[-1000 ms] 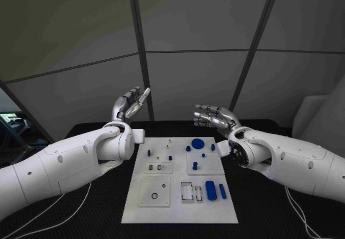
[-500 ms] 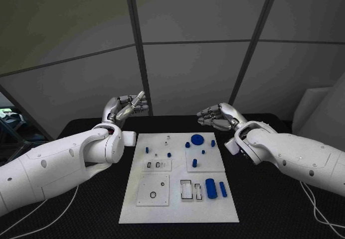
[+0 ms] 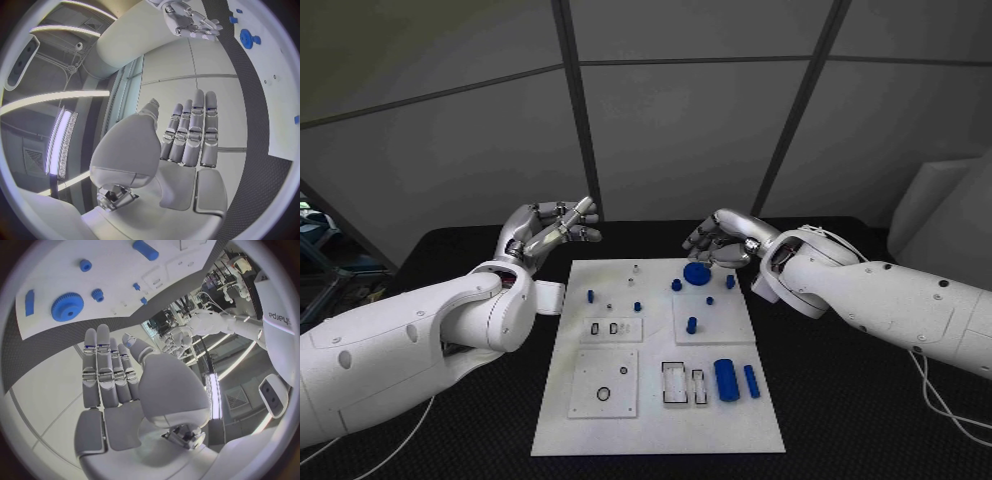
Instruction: Assemble the parts on the task board
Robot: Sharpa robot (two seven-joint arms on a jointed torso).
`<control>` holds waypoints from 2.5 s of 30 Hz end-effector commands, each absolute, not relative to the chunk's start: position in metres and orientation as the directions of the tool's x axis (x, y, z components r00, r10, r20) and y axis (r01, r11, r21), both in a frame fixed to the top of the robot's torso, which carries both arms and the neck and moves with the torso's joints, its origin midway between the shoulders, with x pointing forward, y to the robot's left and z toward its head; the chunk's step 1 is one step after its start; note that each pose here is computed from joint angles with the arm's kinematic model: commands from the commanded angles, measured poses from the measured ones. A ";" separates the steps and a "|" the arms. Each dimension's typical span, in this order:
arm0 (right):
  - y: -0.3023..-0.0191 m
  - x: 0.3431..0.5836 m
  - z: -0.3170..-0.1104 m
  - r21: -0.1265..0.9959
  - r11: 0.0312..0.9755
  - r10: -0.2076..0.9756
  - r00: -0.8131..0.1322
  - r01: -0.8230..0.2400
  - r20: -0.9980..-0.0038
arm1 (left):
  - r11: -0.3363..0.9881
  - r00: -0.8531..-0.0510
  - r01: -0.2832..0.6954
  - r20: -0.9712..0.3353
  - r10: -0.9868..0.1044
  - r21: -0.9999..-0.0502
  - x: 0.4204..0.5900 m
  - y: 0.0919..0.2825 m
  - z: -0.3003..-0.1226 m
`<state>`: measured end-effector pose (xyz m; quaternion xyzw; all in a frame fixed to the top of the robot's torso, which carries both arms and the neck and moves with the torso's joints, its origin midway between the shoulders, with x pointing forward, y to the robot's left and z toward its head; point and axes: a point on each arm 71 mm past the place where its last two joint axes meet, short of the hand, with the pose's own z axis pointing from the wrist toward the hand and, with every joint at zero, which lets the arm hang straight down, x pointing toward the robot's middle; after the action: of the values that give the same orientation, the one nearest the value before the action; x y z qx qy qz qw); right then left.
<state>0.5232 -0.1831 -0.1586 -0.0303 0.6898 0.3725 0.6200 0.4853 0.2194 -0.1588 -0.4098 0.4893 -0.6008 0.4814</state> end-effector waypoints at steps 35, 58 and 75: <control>-0.146 0.525 -0.162 0.078 0.840 -0.007 -0.154 -0.537 -0.988 | -0.092 -0.319 0.170 0.034 -0.947 -0.981 0.471 0.201 -0.153; -0.138 0.529 -0.167 0.074 0.839 -0.032 -0.184 -0.539 -0.982 | -0.089 -0.315 0.168 0.032 -0.949 -0.982 0.472 0.201 -0.153; -0.135 0.525 -0.155 0.075 0.825 0.040 -0.074 -0.560 -0.996 | -0.088 -0.313 0.168 0.032 -0.949 -0.982 0.472 0.203 -0.153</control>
<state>0.5257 -0.1366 -0.1623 -0.1887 0.7225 0.2202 0.6276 0.4721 0.2032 -0.1546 -0.3890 0.5093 -0.6258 0.4446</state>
